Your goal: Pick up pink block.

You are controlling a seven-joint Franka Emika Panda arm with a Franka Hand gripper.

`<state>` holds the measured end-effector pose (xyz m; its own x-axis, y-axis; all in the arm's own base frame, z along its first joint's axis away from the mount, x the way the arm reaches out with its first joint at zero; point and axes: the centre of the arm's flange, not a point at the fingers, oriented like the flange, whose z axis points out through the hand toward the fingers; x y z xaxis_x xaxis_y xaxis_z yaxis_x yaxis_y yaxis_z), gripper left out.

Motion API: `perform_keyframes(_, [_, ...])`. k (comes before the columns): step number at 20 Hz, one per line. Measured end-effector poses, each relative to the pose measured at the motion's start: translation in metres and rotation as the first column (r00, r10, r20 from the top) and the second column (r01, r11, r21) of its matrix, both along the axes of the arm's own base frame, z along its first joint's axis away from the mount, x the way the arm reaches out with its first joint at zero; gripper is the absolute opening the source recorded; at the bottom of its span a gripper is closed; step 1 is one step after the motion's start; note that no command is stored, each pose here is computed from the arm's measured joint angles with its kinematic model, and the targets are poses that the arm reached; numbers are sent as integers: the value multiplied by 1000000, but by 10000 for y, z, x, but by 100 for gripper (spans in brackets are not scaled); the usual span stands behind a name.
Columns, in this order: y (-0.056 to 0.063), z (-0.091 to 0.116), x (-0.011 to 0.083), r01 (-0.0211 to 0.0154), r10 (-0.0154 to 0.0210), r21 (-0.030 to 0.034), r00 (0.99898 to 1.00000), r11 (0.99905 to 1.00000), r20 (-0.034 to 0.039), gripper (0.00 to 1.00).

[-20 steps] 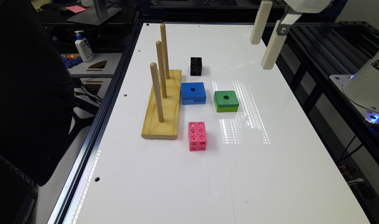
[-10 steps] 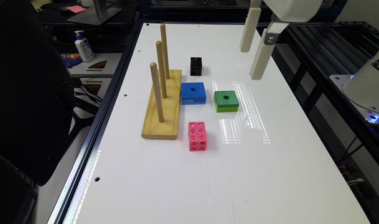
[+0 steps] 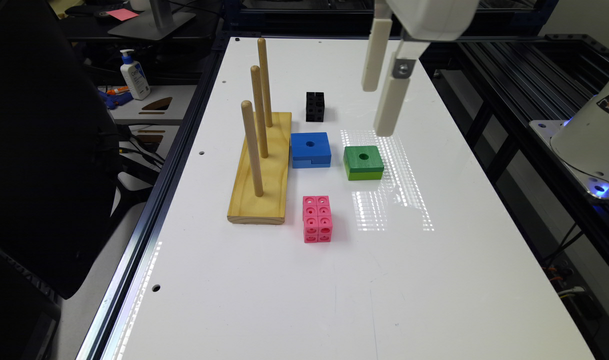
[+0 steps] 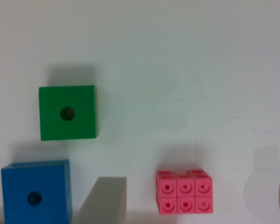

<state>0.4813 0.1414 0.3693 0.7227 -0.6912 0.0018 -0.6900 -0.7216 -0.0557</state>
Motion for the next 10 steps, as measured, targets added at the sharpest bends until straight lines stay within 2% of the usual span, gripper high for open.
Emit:
perform_keyframes(2, [2,-12,58,912,-910,2453,999999,999997,-861,100])
perform_keyframes(4, [-8,-23,97,3352,-3345,3505,999992,999988,-2047,100])
perform_keyframes(6, [-17,-26,114,5333,-5325,3888,999983,999978,-2167,100])
perform_keyframes(10, [-21,-39,119,6202,-6183,3951,999970,999973,-4727,100])
